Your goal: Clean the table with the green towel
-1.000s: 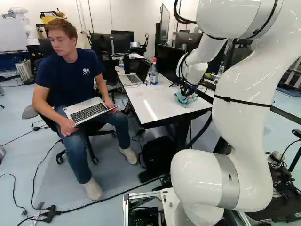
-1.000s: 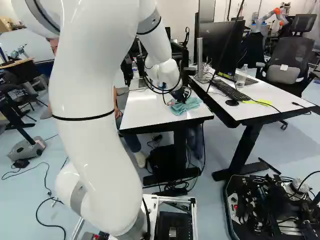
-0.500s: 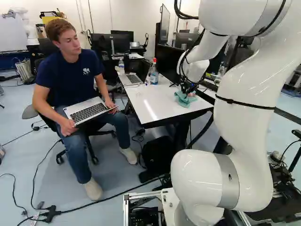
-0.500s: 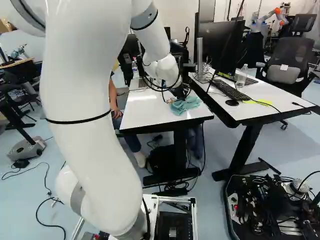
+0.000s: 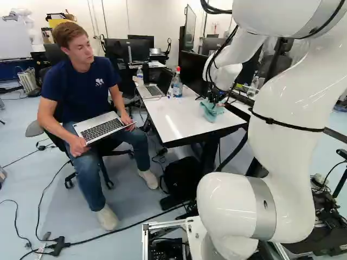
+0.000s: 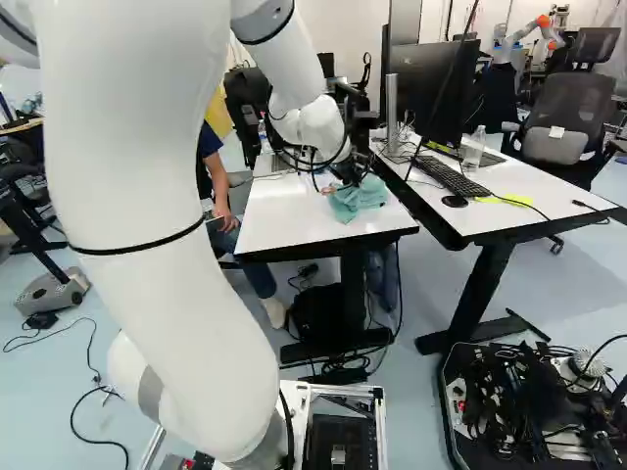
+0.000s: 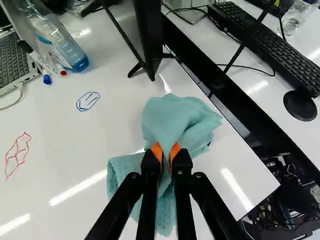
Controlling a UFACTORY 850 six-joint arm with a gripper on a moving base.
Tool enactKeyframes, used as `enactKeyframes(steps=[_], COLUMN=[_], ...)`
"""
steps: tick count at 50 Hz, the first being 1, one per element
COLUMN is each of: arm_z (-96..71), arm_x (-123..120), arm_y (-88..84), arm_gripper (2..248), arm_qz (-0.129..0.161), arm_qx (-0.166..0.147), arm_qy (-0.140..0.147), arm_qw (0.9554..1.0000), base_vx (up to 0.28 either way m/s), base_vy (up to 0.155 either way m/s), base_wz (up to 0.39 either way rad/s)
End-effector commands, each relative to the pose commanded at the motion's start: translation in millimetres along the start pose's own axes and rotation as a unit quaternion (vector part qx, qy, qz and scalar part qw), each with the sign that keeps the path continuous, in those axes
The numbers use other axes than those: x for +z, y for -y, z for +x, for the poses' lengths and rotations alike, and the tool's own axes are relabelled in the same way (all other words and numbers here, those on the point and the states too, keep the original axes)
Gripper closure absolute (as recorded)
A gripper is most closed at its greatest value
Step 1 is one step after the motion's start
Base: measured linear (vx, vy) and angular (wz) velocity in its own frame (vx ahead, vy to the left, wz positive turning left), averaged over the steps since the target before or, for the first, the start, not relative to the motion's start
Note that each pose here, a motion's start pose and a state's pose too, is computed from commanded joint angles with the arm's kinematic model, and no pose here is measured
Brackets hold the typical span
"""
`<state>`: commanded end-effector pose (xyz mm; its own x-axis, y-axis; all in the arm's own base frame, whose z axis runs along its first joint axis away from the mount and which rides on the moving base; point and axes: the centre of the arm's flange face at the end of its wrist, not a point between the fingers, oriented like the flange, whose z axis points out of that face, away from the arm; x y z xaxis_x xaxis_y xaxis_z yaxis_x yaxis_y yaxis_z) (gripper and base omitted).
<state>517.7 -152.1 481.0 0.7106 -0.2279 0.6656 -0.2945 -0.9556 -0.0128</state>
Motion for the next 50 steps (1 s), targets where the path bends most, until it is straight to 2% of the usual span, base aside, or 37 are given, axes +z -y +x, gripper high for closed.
enactKeyframes(steps=[18, 50], arm_z=[20.8, 44.4], arm_x=[-7, 15], arm_y=[31.1, 87.3], arm_gripper=[211, 211], arm_qz=[0.019, 0.051], arm_qx=[-0.02, -0.053], arm_qy=[-0.021, -0.029], arm_qw=[0.9994, 0.9968], base_vx=[0.0, 0.0], base_vy=[0.0, 0.0], base_wz=[0.0, 0.0])
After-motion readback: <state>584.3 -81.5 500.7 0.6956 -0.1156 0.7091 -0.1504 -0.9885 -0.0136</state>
